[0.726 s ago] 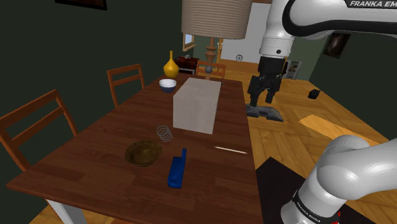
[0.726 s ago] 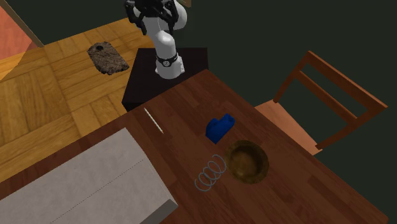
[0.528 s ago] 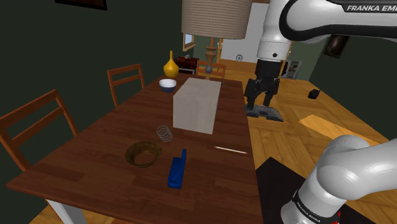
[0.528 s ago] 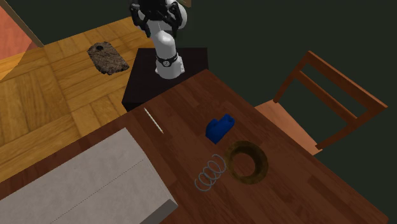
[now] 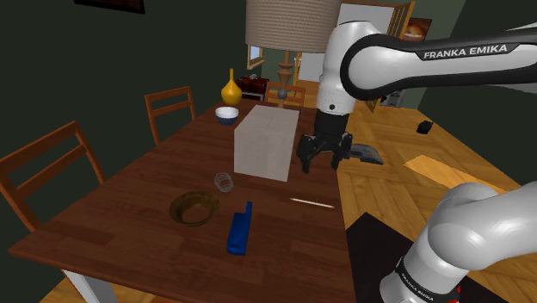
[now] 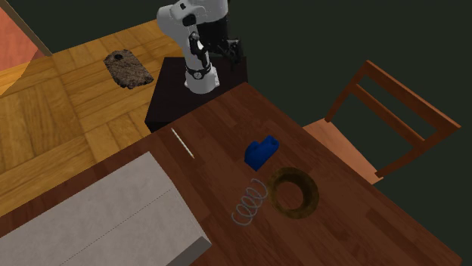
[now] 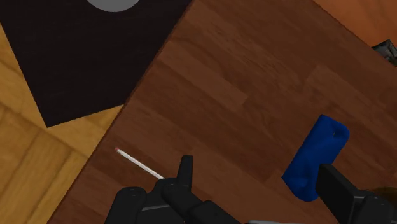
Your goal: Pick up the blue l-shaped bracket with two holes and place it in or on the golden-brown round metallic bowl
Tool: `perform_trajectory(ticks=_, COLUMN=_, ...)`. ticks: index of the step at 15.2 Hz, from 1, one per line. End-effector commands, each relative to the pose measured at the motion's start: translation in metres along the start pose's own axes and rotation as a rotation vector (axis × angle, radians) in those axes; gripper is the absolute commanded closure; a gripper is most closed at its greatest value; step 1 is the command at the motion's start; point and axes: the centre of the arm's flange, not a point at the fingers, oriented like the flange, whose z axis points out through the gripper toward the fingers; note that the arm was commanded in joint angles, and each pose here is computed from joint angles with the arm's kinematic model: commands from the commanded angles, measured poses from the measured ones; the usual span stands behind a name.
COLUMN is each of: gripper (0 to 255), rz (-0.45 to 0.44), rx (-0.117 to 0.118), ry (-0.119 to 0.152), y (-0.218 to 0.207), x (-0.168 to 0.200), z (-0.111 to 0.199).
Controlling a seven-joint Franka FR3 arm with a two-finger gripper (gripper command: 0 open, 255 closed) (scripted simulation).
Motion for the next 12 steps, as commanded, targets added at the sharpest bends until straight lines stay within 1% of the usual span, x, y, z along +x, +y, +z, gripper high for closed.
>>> perform_trajectory(ticks=1, gripper=0, rz=0.058, rx=0.0, ry=0.009, y=-0.019, x=0.0, z=0.021)
perform_trajectory(ticks=6, gripper=0, rz=0.189, rx=-0.006, ry=0.027, y=-0.065, x=0.011, z=0.067)
perform_trajectory(ticks=12, gripper=0, rz=0.347, rx=-0.012, ry=0.049, y=-0.117, x=0.033, z=0.123)
